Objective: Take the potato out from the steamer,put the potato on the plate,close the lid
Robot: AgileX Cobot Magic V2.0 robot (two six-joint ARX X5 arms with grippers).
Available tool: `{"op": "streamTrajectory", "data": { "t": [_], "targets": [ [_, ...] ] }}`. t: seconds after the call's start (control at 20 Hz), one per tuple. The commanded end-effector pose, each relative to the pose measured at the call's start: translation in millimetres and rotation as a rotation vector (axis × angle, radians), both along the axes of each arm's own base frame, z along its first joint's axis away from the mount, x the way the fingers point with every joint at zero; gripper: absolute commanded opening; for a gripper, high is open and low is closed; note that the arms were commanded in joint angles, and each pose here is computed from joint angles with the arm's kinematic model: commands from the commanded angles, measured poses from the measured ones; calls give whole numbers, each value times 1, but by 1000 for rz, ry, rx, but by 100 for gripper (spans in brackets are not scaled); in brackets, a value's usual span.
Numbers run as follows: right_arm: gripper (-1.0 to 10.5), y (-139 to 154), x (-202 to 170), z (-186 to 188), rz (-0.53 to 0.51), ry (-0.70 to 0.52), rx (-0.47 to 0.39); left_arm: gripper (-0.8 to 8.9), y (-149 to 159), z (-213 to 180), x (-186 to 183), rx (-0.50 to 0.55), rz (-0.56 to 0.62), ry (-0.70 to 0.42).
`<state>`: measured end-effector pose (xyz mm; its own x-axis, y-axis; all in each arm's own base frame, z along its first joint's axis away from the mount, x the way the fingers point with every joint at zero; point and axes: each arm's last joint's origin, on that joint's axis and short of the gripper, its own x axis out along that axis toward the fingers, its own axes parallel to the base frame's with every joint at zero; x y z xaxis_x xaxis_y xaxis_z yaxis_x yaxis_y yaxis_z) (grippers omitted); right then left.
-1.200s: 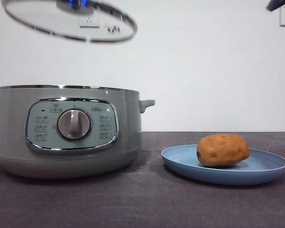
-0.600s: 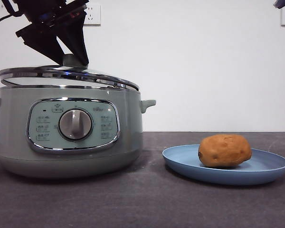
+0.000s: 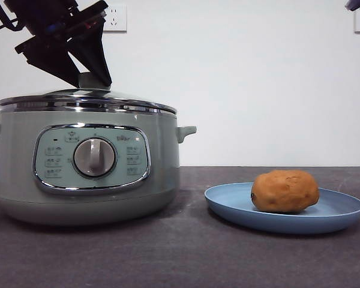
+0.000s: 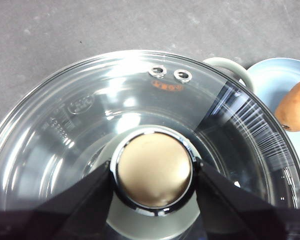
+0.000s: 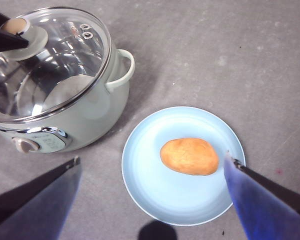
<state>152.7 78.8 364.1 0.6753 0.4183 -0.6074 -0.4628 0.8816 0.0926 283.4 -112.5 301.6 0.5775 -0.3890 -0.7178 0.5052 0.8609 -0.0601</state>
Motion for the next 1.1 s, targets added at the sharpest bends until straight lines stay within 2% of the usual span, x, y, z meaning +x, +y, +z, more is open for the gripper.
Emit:
{"op": "streamTrajectory", "data": {
  "t": [0.05,0.4,0.45,0.5,0.55,0.6,0.65,0.9,1.1],
  "targets": [
    [473,0,0,1,-11,-1,15,-8,3,-37,-5,138,33,187],
    [473,0,0,1,-9,2,15,6,0,-38,-8,173,37,196],
    [473,0,0,1,-9,3,15,56,0,-38,-8,172,37,195],
    [473,0,0,1,-10,3,15,176,0,-38,-8,171,38,193],
    [473,0,-1,1,-10,5,16,344,0,-38,-8,170,38,191],
    [473,0,-1,1,-10,6,15,443,-1,-37,-8,169,39,189],
    [473,0,-1,1,-10,7,15,475,-1,-36,-7,166,41,186],
    [473,0,-1,1,-10,7,17,474,-2,-19,-3,148,44,142],
    [473,0,-1,2,-5,6,21,472,-2,32,-7,134,41,114]
  ]
}}
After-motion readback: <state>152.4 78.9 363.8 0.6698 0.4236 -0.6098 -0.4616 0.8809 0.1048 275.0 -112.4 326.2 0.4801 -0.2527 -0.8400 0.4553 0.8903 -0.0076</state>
